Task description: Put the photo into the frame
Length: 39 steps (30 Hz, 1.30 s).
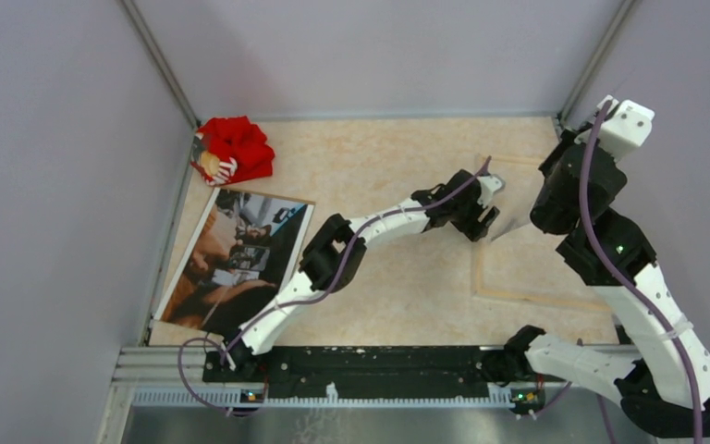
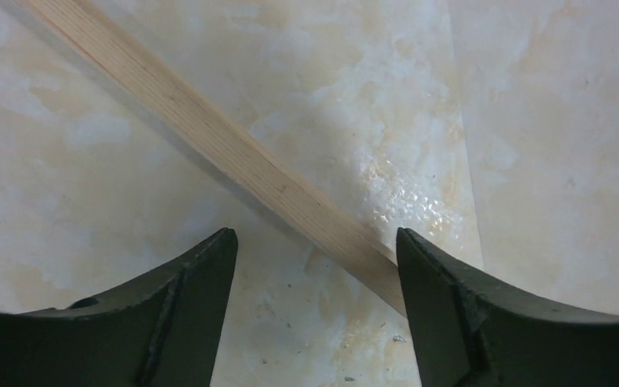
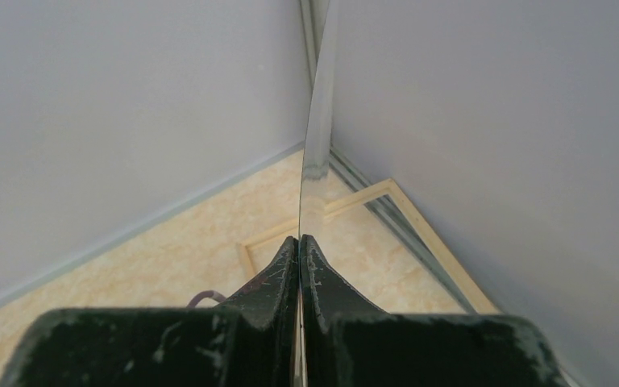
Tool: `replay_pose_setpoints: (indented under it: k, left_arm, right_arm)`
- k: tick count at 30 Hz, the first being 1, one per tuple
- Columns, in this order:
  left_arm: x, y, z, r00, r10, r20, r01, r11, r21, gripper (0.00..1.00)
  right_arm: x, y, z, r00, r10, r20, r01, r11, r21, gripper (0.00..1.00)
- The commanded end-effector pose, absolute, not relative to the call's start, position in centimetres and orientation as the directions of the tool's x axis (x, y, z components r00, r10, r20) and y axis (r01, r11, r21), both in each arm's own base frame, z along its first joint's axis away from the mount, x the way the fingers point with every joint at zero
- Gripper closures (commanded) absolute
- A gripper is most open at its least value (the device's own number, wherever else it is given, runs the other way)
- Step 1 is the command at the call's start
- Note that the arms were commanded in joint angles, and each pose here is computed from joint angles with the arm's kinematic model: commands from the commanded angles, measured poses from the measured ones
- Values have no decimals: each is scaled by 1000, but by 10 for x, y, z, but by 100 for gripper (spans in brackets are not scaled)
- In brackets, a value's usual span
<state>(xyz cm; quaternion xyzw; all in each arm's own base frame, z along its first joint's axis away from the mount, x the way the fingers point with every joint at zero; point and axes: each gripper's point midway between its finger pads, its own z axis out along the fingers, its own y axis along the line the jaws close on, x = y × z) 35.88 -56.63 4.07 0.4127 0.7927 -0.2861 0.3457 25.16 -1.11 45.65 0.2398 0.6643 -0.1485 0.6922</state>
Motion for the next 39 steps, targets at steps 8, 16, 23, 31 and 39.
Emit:
replay_pose_setpoints:
  k: [8, 16, 23, 31, 39]
  left_arm:
    - [397, -435, -5, -588, 513, -626, 709, 699, -93, 84]
    - [404, -334, 4, -708, 480, -519, 588, 807, -56, 100]
    - [381, -256, 3, -863, 248, -440, 365, 908, -205, 100]
    - [334, -206, 9, -948, -44, -315, 107, 889, -445, 100]
    - [313, -216, 19, -958, -192, -213, -23, 792, -611, 99]
  right_arm:
    - [252, -6, 458, 115, 175, -978, 471, 857, 209, 100]
    - [266, 15, 455, 124, 206, -971, 388, 890, 239, 100]
    - [295, 58, 453, 103, 231, -967, 236, 939, 250, 100]
    - [339, 128, 440, 28, 264, -964, 39, 963, 265, 100]
    - [364, 176, 429, -35, 266, -963, -97, 958, 268, 100]
